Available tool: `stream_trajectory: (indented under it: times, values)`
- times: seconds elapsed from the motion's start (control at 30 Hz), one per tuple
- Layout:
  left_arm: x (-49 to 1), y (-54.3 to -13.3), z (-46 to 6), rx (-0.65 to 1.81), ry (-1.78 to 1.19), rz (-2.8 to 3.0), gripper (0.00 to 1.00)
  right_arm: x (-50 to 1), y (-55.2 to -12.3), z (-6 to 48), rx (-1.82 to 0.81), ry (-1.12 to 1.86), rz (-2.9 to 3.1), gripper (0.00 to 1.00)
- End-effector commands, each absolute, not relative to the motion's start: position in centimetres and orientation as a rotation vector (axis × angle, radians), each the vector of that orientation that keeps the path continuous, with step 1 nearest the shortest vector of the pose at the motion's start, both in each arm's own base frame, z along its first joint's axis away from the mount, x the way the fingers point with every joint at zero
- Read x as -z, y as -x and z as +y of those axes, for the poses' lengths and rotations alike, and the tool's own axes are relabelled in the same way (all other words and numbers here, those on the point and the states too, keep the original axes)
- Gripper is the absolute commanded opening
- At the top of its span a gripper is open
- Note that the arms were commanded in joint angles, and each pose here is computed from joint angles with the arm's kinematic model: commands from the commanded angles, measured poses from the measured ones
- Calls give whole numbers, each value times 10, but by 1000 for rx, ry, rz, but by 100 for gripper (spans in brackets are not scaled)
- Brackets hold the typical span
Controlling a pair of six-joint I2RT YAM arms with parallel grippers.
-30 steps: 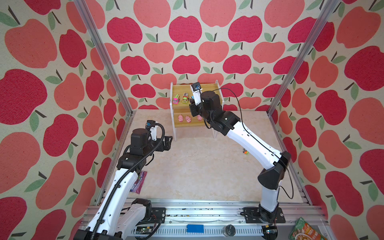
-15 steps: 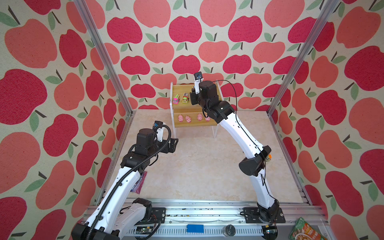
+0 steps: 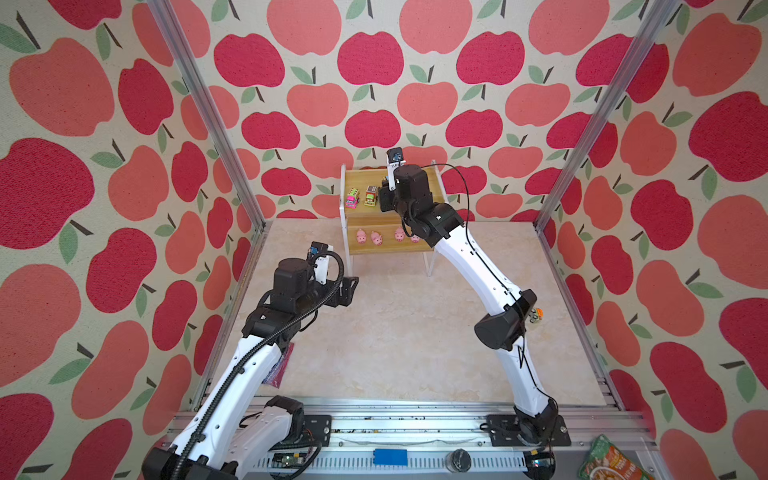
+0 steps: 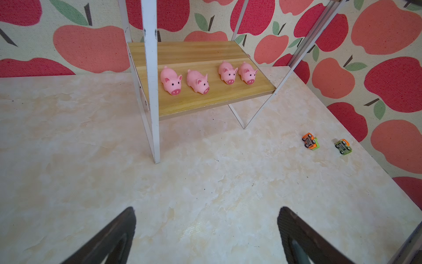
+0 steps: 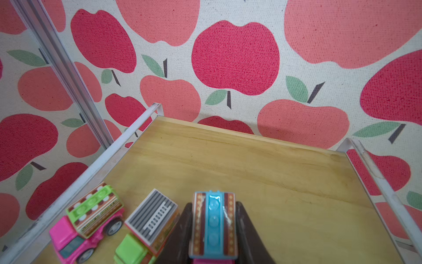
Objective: Organize plastic toys on shelves
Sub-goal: Place the plastic toy on the shelf.
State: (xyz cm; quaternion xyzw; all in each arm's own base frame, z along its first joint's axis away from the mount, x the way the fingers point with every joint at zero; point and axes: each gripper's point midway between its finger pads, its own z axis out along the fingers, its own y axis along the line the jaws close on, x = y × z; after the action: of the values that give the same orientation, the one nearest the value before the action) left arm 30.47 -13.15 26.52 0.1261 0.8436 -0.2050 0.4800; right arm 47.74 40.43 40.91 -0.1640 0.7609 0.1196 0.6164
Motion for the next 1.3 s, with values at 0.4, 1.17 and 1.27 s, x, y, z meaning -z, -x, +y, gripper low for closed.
stream_trajectory:
  times: [0.4, 1.17, 1.27]
  values:
    - [-269, -302, -133, 494, -334, 2026, 99, -395, -485, 407, -305, 349, 1784, 19]
    - [-269, -302, -132, 492, -333, 2026, 99, -386, -488, 406, -297, 344, 1807, 23]
    - [-269, -302, -132, 493, -332, 2026, 99, -386, -489, 405, -300, 344, 1807, 24]
